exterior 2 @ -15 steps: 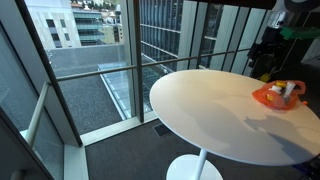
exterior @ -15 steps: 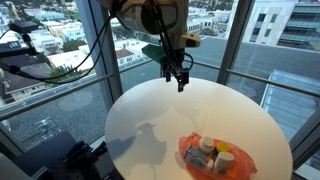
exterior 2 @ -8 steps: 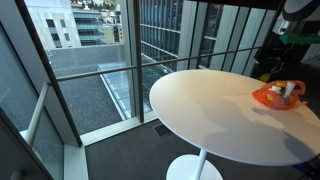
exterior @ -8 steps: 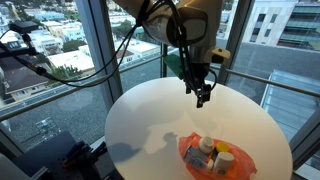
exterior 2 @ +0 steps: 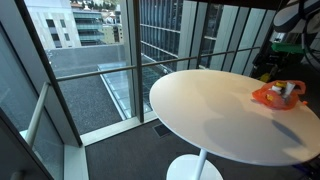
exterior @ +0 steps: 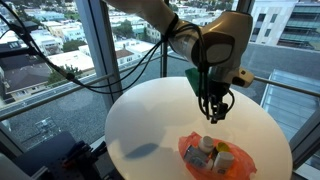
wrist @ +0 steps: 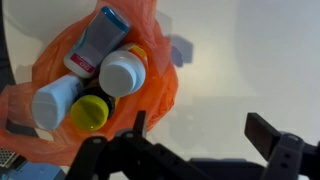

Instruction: Remove the white and orange bottle from the plastic bag and put it on the table

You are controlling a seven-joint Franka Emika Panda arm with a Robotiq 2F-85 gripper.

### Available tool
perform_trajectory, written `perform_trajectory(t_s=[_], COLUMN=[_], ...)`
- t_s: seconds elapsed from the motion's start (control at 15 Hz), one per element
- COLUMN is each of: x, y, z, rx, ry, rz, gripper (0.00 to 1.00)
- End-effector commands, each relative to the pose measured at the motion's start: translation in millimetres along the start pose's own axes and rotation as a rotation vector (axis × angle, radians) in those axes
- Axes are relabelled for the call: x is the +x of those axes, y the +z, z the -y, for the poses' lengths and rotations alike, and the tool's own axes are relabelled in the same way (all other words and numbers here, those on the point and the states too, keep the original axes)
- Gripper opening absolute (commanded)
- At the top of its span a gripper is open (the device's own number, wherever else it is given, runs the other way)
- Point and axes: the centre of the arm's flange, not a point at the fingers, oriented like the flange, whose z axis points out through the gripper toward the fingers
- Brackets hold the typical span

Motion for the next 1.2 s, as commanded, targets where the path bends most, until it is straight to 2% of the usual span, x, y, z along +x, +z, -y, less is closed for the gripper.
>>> perform_trajectory(t_s=[0.0,0.6,1.13], x=[22,8,-11], y=[13,20,42], z=[-1,-28,-48], rx=[-0.001,-0.046,-0.076], ry=[0.080,0.143,0.170], rz=[0.032,0.041,0.095], gripper=[1.00,1.00,1.00])
